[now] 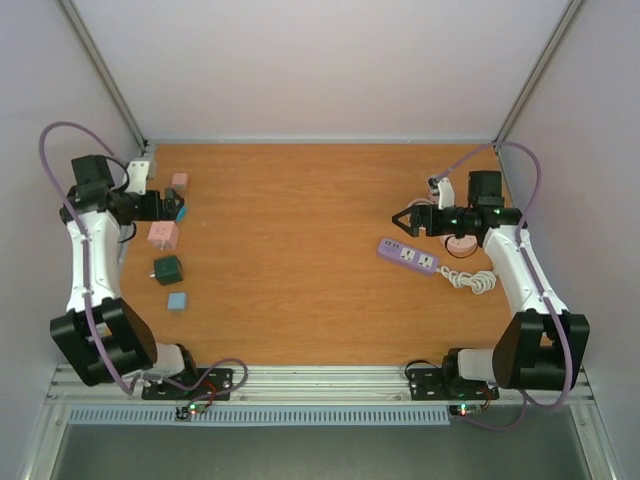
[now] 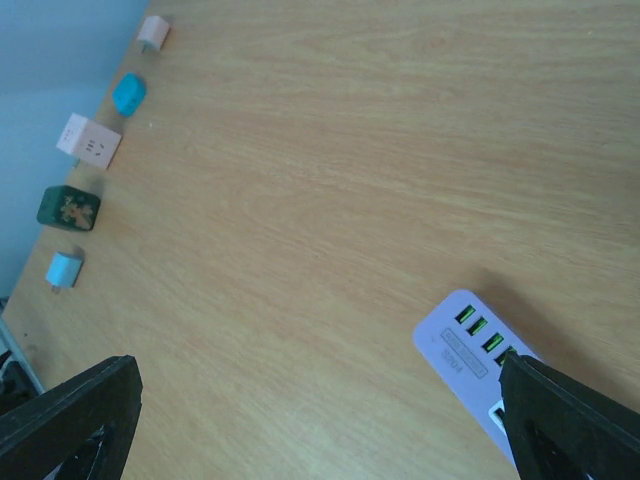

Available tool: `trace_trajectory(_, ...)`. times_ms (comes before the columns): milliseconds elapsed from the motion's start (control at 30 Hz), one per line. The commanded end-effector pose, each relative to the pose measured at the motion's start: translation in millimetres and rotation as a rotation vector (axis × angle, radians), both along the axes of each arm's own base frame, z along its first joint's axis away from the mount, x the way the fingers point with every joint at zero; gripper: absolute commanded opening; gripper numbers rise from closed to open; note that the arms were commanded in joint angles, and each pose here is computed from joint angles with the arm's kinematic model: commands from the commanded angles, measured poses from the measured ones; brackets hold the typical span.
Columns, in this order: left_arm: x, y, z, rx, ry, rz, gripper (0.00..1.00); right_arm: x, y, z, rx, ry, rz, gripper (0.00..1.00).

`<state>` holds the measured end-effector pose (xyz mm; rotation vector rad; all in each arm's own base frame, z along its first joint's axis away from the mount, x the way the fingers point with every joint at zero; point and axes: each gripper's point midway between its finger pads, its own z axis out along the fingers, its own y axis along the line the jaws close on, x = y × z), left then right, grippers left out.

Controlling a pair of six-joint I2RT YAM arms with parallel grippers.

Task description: Pull the plug off the socket

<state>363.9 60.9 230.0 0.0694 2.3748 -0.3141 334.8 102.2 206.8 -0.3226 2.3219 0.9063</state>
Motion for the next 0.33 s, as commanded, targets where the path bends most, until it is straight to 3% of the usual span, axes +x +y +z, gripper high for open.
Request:
trace_trajectory(0, -8.2, 6.3, 10.5, 0.094, -0.082, 0.022, 1.00, -7.6, -1.5, 9.0, -0.014, -0.048, -0.020, 0.98)
trace_trajectory(300, -16.9, -2.3, 19.6, 0.102, -0.115, 0.028, 1.00, -11.2, -10.0, 15.0, -0.009, -0.058, -0.047, 0.99)
